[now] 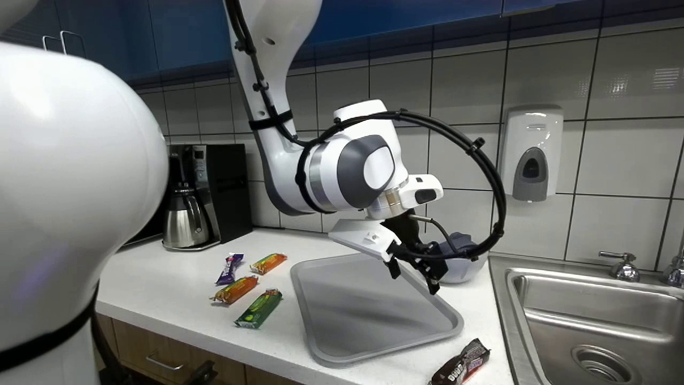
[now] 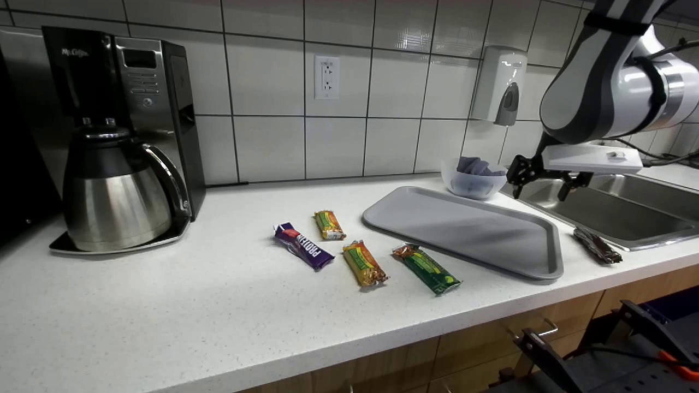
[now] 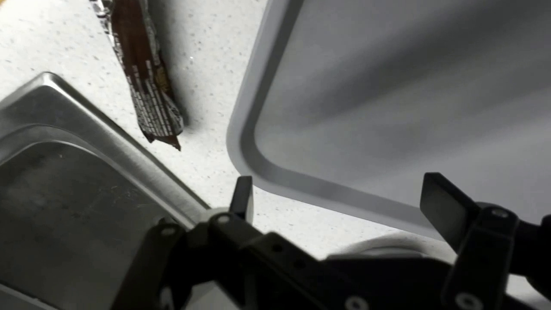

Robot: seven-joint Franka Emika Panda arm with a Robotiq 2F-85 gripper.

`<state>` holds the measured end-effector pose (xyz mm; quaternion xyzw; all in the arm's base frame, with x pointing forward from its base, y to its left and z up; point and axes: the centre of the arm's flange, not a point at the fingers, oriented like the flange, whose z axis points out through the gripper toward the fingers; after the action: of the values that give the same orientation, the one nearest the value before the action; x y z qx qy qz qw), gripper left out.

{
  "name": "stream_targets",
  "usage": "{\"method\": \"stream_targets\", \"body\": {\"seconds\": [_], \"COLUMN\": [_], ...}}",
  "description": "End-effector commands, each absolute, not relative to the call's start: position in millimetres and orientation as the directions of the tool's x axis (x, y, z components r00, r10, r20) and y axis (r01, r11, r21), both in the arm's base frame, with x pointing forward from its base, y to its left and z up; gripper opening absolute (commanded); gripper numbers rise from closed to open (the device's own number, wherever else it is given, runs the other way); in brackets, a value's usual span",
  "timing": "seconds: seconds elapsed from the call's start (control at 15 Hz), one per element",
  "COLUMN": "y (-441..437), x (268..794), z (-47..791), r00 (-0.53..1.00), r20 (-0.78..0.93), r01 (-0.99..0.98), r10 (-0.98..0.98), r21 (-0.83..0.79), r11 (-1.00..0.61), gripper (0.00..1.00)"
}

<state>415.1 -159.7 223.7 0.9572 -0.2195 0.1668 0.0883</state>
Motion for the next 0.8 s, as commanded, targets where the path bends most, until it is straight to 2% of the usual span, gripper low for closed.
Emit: {"method": "stream_targets", "body": {"seconds": [0.0,0.6,0.73], "y": [-136,-91,-104], "x": [413,421,435], "z": [249,263,241], "r00": [0.86,0.875,0.876], "r20": [0.368,0.392,0.392], "r01": [-0.405,-0.33,-0.334], "r10": [-0.354,-0.283,-0.282], "r21": [0.068,0.056,0.068], "r11": [-0.912,-0.942,-0.94], "gripper": [1.0,1.0,1.0]}}
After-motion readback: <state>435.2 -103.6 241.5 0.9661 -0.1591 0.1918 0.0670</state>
